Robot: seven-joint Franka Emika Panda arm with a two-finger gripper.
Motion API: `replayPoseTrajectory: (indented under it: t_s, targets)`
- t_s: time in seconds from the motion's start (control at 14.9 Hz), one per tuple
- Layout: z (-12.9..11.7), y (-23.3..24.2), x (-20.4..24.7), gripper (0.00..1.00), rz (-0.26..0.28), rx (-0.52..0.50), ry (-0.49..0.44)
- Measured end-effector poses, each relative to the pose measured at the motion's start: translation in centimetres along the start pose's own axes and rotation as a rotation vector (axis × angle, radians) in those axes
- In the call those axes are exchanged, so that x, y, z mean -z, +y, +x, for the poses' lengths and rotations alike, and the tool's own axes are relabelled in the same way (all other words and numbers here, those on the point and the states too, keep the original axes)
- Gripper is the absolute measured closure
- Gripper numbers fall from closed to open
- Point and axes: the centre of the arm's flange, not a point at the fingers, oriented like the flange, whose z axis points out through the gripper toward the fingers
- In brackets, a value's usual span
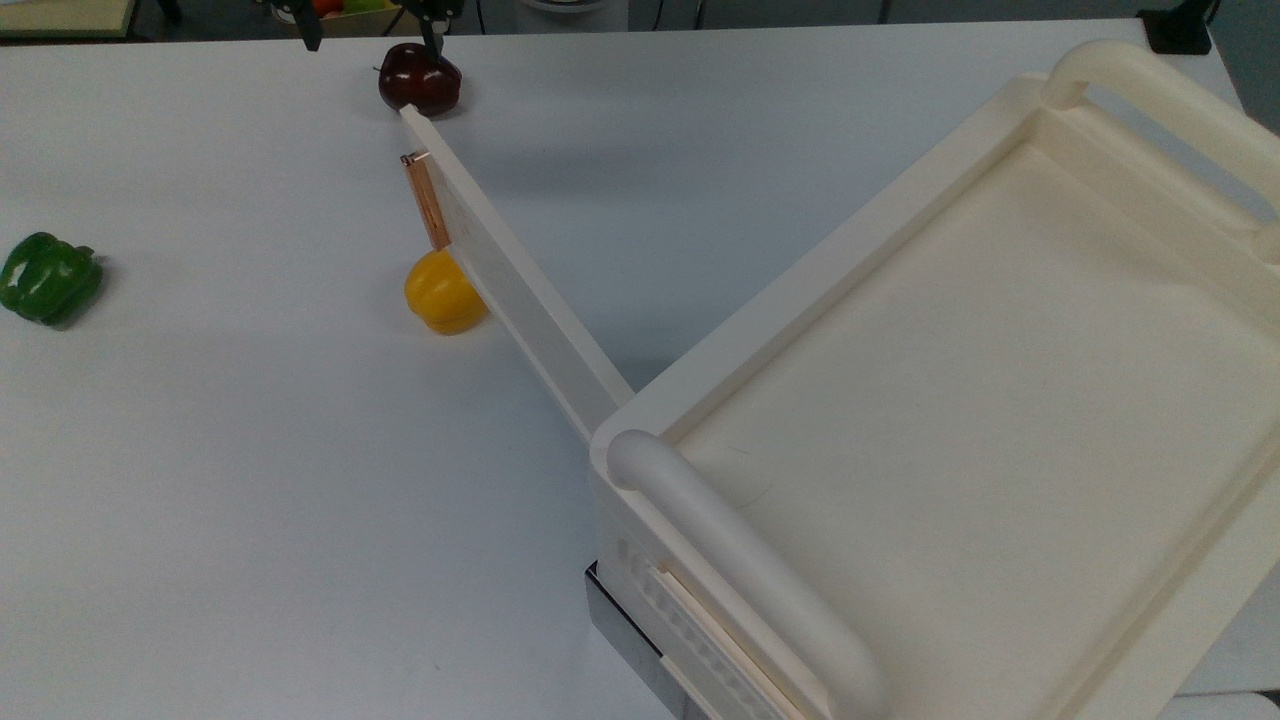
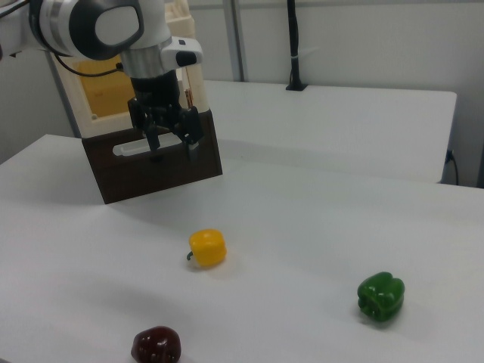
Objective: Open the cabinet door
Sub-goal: 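Pull the gripped door outward, swinging it open on its hinge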
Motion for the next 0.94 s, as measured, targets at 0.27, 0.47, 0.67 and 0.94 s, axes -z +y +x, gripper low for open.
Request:
replayPoseTrajectory:
  t_s: [0.27, 0.47, 0.67, 0.94]
  targets:
    - [0.05, 0.07, -0.17, 0.0, -0.004, -0.01, -0.003]
    - [0.04, 0.19, -0.17, 0.0, -0.005, -0.014, -0.003]
    - [0.03, 0.32, -0.17, 0.0, -0.005, -0.018, -0.003]
    - [0.02, 0.43, -0.17, 0.0, -0.005, -0.02, -0.003]
